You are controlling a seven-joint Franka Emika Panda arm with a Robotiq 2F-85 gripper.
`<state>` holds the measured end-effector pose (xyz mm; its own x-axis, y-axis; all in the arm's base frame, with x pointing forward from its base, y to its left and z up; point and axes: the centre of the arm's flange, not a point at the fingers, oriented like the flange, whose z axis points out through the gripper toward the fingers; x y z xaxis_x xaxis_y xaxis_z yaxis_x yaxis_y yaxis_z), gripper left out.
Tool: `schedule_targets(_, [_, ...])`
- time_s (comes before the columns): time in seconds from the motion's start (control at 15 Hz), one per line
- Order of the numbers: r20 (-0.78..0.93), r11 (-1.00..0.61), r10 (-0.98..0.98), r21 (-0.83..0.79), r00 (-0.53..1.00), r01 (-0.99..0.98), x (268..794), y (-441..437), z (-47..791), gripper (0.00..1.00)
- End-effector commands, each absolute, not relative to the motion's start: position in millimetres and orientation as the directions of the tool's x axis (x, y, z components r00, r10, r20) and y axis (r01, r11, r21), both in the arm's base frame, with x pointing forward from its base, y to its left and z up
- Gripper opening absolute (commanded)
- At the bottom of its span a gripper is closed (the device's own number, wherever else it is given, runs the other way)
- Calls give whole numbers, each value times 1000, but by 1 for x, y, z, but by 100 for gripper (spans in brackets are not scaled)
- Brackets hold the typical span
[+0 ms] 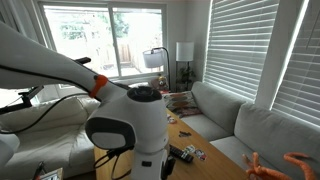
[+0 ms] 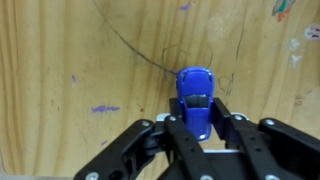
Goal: Move the toy car from right to left
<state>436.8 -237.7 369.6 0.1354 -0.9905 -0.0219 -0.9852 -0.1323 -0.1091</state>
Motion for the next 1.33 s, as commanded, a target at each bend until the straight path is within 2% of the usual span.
schedule_targets(0.0, [0,-275,-961,-102,277,-956,434,-256,370,10])
schedule_targets(0.53, [-54,-528,-846,-61,531,-847,437,-257,350,10])
schedule_targets(1.2, [-89,-456,-887,2,454,-890,442,-217,353,10])
schedule_targets(1.27, [-82,-477,-874,-30,478,-878,440,-229,356,35])
